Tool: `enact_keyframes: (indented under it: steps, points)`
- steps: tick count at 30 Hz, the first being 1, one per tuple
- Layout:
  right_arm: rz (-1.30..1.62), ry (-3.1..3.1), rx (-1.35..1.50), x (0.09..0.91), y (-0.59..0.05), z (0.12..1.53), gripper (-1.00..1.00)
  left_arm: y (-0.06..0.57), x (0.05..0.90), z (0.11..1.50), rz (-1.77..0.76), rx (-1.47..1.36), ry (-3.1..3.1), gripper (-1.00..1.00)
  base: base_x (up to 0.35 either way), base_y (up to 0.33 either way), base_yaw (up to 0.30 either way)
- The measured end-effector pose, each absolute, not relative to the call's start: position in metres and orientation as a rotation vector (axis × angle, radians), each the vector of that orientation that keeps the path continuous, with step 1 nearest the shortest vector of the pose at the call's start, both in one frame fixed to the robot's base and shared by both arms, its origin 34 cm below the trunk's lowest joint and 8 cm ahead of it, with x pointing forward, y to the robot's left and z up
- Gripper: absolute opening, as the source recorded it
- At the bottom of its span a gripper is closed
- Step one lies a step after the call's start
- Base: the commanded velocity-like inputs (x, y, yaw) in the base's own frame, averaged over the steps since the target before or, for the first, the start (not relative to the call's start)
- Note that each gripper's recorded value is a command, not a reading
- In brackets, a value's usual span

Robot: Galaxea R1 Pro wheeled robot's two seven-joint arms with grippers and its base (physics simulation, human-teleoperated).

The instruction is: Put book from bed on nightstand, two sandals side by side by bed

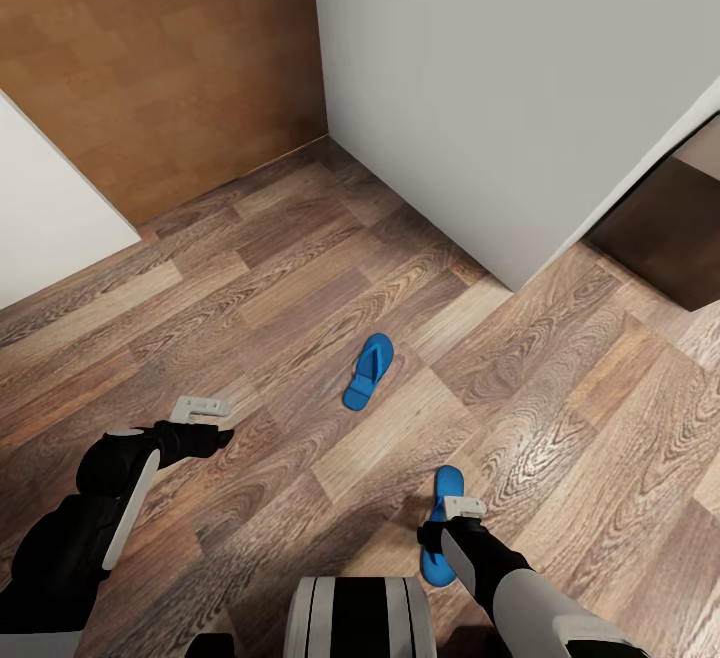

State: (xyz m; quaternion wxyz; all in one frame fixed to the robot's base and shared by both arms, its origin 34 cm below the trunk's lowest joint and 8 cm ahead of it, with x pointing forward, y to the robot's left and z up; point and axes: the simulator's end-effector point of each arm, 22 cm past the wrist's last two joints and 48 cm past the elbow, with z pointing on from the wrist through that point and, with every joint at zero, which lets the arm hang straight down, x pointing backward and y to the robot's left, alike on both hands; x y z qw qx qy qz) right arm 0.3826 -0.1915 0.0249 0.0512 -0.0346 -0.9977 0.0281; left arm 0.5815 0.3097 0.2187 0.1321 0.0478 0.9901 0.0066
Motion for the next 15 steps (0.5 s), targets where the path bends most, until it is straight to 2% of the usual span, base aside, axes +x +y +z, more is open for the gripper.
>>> enact_keyframes:
  steps: [5, 6, 15]
  points:
    - [0.085, -3.036, -0.105, 0.3826, -0.1915, 0.0249, 1.0, 0.3097, 0.5815, 0.2187, 0.019, 0.139, 2.873, 1.0, 0.0, 0.0, 0.0]
    - [0.085, -3.036, -0.105, 0.3826, -0.1915, 0.0249, -1.0, 0.3097, 0.5815, 0.2187, 0.019, 0.139, 2.873, 1.0, 0.0, 0.0, 0.0]
    - [0.085, -3.036, -0.106, 0.3825, -0.1915, 0.025, -1.0, 0.3096, 0.5815, 0.2188, 0.019, 0.139, 2.873, 1.0, 0.0, 0.0, 0.0]
